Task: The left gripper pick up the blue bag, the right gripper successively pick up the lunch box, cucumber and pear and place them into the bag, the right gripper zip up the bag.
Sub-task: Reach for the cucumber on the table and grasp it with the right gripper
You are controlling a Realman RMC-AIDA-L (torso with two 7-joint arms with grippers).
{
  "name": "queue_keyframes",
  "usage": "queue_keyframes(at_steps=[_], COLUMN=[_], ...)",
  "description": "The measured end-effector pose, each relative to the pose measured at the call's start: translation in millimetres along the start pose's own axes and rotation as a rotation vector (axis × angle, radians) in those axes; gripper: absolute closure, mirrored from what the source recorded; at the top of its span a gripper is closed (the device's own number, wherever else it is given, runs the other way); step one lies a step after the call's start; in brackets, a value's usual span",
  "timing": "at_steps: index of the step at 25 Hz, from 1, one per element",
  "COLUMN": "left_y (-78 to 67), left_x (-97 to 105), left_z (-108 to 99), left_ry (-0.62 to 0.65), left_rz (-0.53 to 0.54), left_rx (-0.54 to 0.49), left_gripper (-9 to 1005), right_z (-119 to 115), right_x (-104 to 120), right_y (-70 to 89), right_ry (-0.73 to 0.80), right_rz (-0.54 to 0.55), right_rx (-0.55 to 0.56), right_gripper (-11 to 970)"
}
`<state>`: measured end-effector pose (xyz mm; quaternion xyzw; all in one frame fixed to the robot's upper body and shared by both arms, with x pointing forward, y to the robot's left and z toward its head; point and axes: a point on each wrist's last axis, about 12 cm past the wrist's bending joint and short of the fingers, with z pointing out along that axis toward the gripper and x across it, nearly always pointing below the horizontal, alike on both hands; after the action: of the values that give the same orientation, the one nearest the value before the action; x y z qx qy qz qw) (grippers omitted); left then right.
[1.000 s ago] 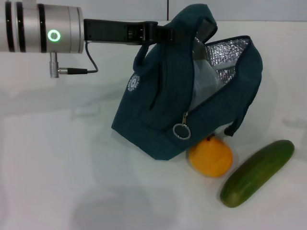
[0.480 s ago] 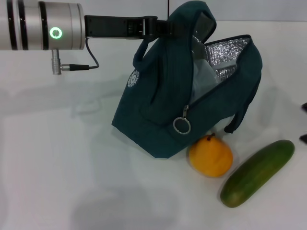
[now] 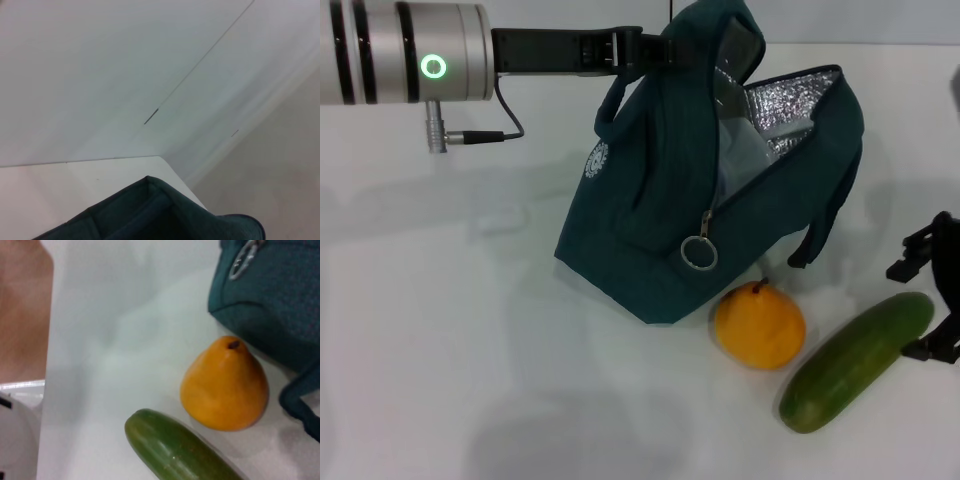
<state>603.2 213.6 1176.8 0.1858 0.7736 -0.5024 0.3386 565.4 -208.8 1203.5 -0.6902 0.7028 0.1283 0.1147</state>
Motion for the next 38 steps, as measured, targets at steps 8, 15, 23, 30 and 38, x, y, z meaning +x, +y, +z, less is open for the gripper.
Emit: queue_keyframes(at_steps=[8,15,23,30,38], left_y=[-1.3,-1.8,-1.4,-1.5,-1.3], left_x=[-2.0,-2.7,-2.5,-2.1,-1.6], left_z=[2.5,2.2,1.3,1.2,0.8], left_ry=[-0.009,-0.018,-0.019,-0.017,-0.017], left_rz=[0.002,-0.001,0.0,0.005,0.014], left_rx=[0.004,0.009,0.008,0.01,0.01], left_gripper=[930,930,930,930,929], right_z=[19.2,35.0,52.1,61.4,68.6], right_x=[-18.3,-25.5,-32.5,-35.4,-39.4], right_y=[4.7,8.9,12.0,12.2,15.2], right_ry=[0.071,0.108,0.149,0.165,0.188], right_rz=[-0.108,-0.145,-0.183,-0.202,-0.207], right_rx=[-0.026,-0.044,-0.048,-0.042,-0.042], right_gripper=[93,92,95,99,100])
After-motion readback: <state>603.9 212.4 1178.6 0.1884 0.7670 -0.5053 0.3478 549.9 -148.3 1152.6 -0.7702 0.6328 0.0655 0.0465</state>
